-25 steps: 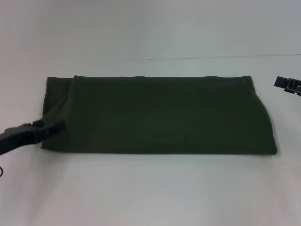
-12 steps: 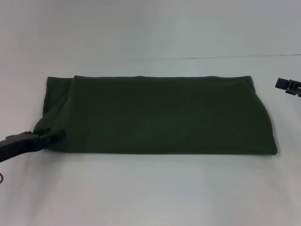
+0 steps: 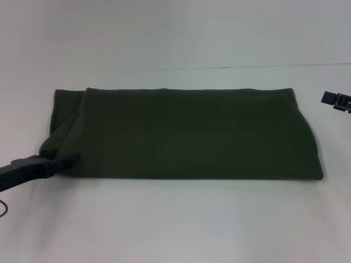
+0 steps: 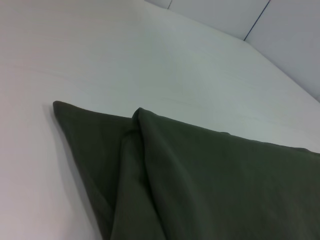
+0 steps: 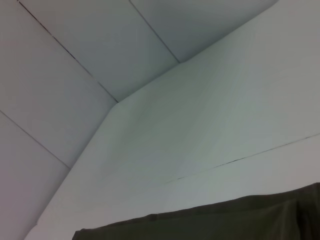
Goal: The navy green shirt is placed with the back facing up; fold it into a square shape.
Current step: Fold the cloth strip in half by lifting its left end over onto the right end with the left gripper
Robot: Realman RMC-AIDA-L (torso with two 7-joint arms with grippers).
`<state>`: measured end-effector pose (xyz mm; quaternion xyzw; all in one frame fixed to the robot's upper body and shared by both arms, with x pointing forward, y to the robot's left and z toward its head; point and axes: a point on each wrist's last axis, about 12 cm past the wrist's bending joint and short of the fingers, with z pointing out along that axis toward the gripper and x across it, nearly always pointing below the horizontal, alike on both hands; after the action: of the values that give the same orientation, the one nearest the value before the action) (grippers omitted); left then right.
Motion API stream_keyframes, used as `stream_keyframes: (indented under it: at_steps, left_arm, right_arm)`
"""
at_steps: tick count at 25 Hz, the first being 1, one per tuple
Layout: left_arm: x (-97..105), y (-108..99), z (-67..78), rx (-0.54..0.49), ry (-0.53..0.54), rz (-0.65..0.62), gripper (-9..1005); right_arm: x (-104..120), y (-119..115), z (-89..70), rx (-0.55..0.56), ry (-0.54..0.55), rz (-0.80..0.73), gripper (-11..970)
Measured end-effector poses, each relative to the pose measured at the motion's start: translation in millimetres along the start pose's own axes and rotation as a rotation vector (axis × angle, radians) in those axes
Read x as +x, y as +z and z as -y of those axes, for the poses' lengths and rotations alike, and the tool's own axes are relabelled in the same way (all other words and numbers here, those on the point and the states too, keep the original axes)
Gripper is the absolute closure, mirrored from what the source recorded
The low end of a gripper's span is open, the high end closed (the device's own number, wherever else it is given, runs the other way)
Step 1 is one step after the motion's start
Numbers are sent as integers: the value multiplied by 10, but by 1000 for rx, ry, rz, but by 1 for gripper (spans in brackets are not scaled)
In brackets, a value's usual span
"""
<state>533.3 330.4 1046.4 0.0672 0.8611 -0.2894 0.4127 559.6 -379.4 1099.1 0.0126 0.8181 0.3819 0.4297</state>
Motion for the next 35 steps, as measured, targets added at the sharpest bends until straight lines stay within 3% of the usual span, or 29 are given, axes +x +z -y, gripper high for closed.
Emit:
stream_keyframes:
  at_steps: [15, 23, 35]
  left_arm:
    - [-13, 18, 3, 0, 15, -20, 224]
    - [-29, 25, -7, -10, 19, -19, 455]
    - [-37, 16, -15, -15, 13, -18, 937]
  right_arm:
    - [24, -23, 16, 6, 8, 7, 246]
    - [52, -53, 36, 12, 15, 8, 247]
    - [136, -110, 79, 34, 14, -51, 246]
